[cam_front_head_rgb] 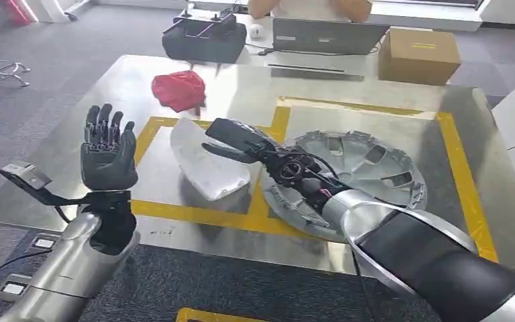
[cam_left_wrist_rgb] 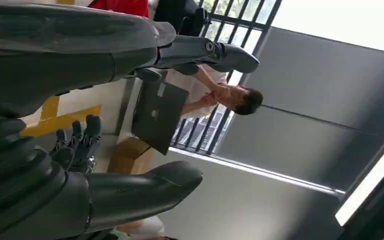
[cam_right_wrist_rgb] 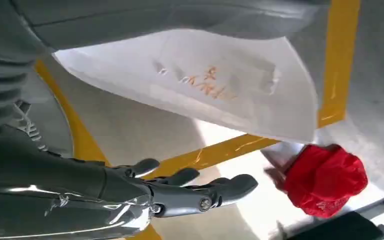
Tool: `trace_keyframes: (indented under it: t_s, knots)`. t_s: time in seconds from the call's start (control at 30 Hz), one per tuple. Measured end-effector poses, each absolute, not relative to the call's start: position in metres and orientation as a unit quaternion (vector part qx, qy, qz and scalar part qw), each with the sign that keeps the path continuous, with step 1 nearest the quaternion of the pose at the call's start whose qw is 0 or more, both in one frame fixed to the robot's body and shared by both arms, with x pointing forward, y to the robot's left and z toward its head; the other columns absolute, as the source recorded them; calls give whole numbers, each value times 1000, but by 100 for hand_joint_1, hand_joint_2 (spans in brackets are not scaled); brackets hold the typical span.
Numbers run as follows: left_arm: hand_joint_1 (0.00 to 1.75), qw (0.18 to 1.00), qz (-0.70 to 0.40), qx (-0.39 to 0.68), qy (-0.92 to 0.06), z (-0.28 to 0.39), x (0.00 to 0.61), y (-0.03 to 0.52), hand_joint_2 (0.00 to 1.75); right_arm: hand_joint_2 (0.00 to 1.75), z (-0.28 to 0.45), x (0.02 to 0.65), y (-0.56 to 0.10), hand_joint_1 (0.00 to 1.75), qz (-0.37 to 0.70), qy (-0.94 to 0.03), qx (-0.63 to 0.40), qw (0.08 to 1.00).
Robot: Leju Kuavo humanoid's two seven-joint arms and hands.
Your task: Take the parts from the cabinet and place them on the table.
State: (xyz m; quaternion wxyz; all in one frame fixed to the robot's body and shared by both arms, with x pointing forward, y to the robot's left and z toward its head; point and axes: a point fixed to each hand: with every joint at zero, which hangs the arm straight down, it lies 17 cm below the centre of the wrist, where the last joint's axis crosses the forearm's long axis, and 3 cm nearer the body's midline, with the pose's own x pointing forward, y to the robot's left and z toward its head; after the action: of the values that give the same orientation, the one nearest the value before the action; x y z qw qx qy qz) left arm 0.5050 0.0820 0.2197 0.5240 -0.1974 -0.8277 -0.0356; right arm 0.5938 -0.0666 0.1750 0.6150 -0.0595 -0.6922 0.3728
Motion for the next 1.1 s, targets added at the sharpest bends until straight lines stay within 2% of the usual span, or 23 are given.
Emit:
trace_keyframes:
  t_s: [0.3,0.63,0.67,0.93,1.1]
  knots:
    - [0,529,-36,-191,-826,215,505,86,175,0,185,592,-64,0,333,-710,-11,621]
    - [0,552,-29,-161,-818,193,507,104,175,0,210,582,-56,0,232,-740,125,619]
    - [0,554,-28,-157,-817,191,507,107,0,0,211,580,-54,0,224,-740,140,619]
    - [0,568,-21,-137,-811,176,504,127,0,0,211,565,-55,0,146,-731,216,631]
    - [0,569,-17,-126,-812,173,503,137,0,0,215,556,-66,0,121,-732,229,631]
